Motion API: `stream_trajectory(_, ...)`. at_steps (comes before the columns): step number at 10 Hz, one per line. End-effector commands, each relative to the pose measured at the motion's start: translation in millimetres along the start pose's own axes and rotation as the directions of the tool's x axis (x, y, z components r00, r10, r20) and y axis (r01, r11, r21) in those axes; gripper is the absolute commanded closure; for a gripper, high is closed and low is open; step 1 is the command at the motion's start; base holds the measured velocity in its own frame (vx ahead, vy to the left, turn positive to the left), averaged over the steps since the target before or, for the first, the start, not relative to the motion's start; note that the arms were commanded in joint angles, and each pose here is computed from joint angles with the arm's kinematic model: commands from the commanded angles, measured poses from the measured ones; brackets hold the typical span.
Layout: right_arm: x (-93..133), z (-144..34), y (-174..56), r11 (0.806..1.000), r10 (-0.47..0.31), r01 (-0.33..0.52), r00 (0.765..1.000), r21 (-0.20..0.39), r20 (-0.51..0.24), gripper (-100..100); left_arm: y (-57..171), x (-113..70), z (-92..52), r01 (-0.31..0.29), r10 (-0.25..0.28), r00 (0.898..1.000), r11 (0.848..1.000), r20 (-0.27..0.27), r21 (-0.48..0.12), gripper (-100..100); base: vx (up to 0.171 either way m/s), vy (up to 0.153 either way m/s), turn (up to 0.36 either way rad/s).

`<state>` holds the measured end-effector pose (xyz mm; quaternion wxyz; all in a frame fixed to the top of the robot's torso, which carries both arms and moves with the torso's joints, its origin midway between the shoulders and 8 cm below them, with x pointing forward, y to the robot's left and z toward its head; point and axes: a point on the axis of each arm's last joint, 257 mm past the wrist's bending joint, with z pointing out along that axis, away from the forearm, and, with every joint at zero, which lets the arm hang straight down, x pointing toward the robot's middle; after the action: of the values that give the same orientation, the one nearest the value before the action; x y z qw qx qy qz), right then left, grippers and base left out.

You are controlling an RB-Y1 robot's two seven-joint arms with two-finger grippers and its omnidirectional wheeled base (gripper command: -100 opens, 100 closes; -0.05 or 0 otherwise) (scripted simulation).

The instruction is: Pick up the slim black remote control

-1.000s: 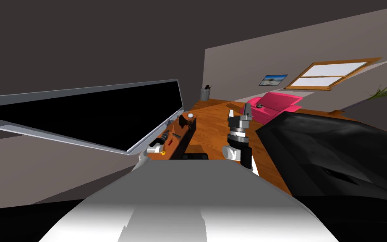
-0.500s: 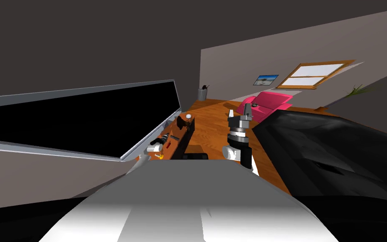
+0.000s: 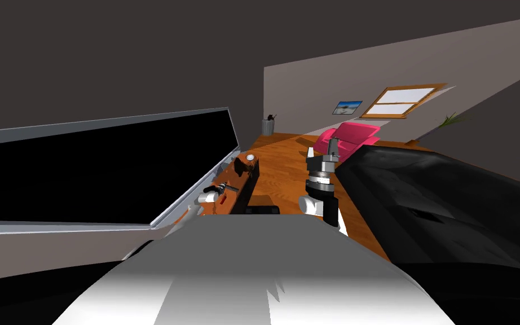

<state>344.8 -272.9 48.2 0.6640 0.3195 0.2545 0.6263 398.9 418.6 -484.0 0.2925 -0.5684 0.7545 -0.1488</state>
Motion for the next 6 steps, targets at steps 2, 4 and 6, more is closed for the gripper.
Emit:
stream_trajectory(2,0.0,0.0,0.0,1.000,0.000,0.000,1.000,0.000,0.000,0,27.1,5.6,4.1,0.003,-0.006,0.999,0.995,-0.035,-0.100,-100,0.041,-0.003,-0.090)
stream_trajectory(4,0.0,0.0,0.0,1.000,0.000,0.000,1.000,0.000,0.000,0,44.2,10.0,5.7,0.004,-0.014,0.998,0.987,-0.058,-0.163,-100,0.049,0.005,-0.096)
stream_trajectory(6,0.0,0.0,0.0,1.000,0.000,0.000,1.000,0.000,0.000,0,58.1,14.5,6.4,0.005,-0.023,0.997,0.976,-0.080,-0.216,-100,0.051,0.006,-0.069)
